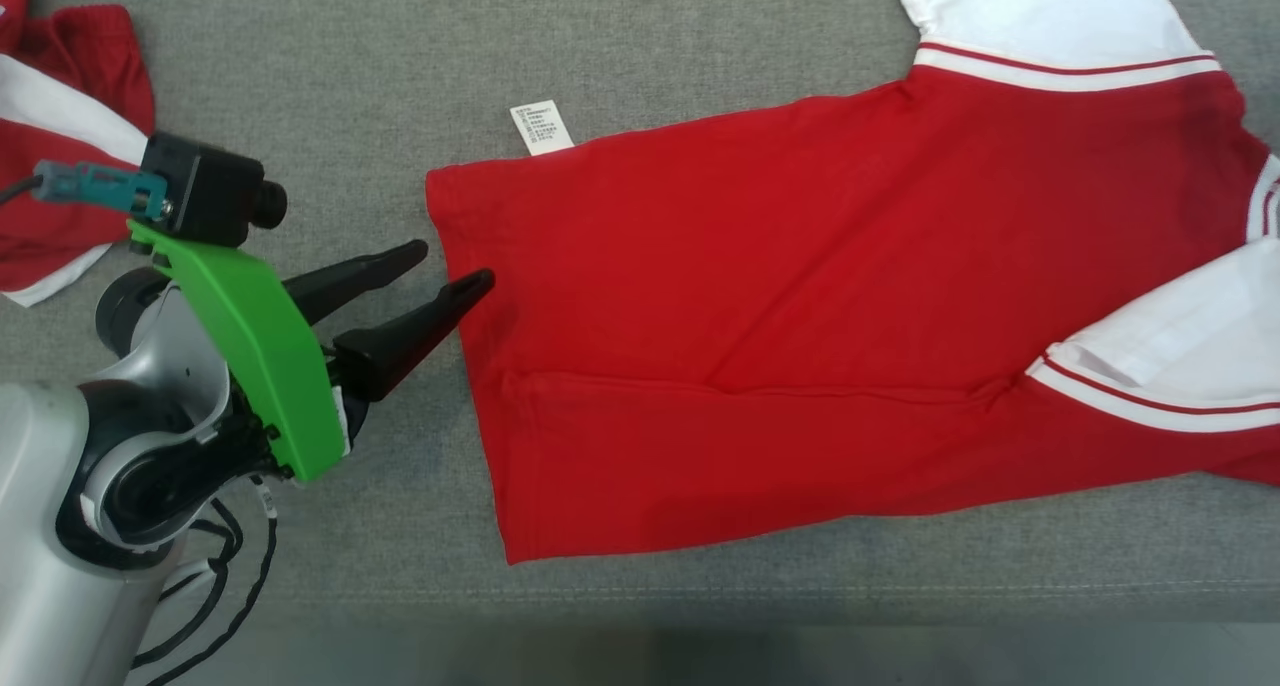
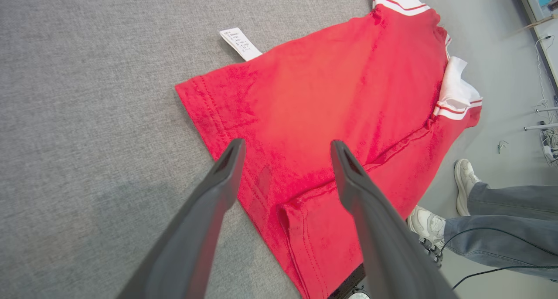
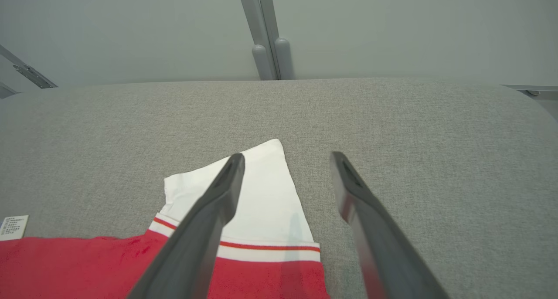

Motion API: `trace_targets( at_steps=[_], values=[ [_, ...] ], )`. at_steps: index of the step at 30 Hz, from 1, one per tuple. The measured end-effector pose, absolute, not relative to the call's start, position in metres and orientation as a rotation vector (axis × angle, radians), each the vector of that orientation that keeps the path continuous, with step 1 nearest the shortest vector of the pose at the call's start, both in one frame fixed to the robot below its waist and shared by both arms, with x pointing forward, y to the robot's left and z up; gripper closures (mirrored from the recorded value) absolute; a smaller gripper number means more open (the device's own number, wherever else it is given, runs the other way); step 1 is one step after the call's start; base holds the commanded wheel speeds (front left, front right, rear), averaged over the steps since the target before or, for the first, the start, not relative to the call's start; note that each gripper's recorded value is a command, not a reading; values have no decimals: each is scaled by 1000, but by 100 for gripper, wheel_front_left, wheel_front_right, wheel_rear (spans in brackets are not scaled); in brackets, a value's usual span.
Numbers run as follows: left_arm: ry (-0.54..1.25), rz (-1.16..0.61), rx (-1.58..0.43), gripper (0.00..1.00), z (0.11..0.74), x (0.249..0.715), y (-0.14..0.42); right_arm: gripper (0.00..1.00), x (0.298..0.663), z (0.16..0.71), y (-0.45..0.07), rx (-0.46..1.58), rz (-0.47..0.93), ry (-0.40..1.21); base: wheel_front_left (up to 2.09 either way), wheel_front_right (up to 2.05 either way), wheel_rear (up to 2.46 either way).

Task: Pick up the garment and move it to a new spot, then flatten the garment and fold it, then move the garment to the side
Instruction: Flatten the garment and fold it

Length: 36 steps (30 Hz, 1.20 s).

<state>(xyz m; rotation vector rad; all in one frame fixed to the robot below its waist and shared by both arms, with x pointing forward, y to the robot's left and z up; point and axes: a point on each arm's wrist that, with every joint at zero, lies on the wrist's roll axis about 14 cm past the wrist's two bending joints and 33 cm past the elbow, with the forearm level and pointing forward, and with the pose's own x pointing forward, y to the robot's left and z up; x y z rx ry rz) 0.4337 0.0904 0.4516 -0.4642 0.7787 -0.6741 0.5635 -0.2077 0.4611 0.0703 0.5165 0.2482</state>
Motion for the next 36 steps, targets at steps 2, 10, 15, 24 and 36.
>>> trace_targets(
  at_steps=[2, 10, 15, 24, 36],
  values=[
    [792, -666, -461, 0, 444, 440, 91, 0, 574, 449, -196, 84, 258, 528, 0, 0, 0],
    [915, -613, -456, 0, 393, 441, 93, 0, 592, 377, -166, 83, 278, 653, 0, 0, 0],
    [906, -583, -476, 0, 381, 452, 94, 0, 604, 354, -159, 57, 277, 677, 0, 0, 0],
    [880, -560, -459, 0, 372, 466, 95, 0, 621, 338, -152, 36, 264, 686, 0, 0, 0],
    [837, -551, -449, 0, 369, 484, 92, 0, 633, 336, -137, 11, 302, 683, 0, 0, 0]
  ],
)
